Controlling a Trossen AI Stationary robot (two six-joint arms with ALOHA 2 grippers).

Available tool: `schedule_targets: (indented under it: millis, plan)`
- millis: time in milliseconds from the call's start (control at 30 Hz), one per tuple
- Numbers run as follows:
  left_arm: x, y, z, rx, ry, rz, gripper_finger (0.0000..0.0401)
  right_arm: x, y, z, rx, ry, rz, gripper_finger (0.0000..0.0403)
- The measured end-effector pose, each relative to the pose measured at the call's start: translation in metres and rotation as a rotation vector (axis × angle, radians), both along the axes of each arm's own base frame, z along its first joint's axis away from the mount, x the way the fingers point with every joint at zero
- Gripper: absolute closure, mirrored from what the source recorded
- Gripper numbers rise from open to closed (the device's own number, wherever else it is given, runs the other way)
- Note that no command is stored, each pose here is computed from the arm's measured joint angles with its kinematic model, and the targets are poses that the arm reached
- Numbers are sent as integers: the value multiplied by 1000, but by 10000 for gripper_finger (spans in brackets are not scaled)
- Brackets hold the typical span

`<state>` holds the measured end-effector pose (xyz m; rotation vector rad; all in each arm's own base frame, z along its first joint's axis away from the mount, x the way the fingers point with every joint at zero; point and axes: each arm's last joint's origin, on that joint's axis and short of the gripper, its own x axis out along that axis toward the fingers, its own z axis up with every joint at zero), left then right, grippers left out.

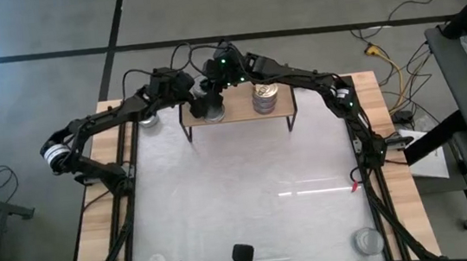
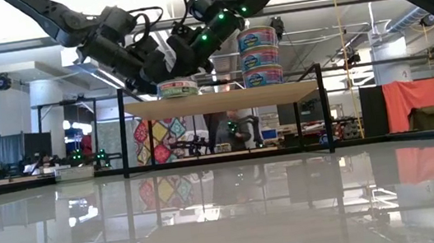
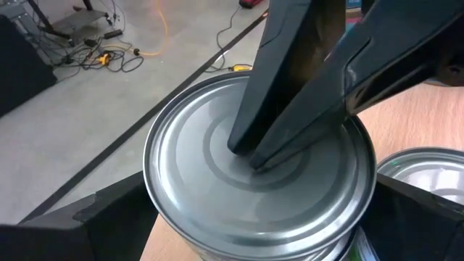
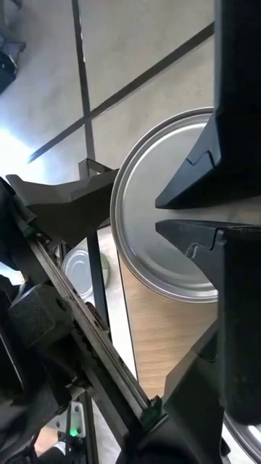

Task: Stack canned seafood by type on shelf
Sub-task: Stack the green tuna can on top of the green tuna can on the shelf

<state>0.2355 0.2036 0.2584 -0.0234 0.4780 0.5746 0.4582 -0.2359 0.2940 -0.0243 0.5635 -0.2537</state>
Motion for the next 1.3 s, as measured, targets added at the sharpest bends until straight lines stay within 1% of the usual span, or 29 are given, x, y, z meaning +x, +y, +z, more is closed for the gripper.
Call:
schedule_targets:
  millis: [433,700,800,900,1100,1300]
  plan:
    - [0,2,1,9,-9,32,2,-1,-1,-2,-7,14,-3,374]
    - [0,1,2,-4,11,2,29,-3,-5,-2,0,14,-7,375]
    - [0,1,2,-7,12,-2,22,-3,-5,-2,0,15,-7,375]
    - [0,0,2,-19,9,-38,7,-4,-5,-3,3,20,-6,375]
    - [-5,3,2,-26,10,-45,8,-4,-5,-4,-7,28,2,375]
    - [-12,5,4,-63,-8,-82,5,-4,-4,-6,-5,44,7,375]
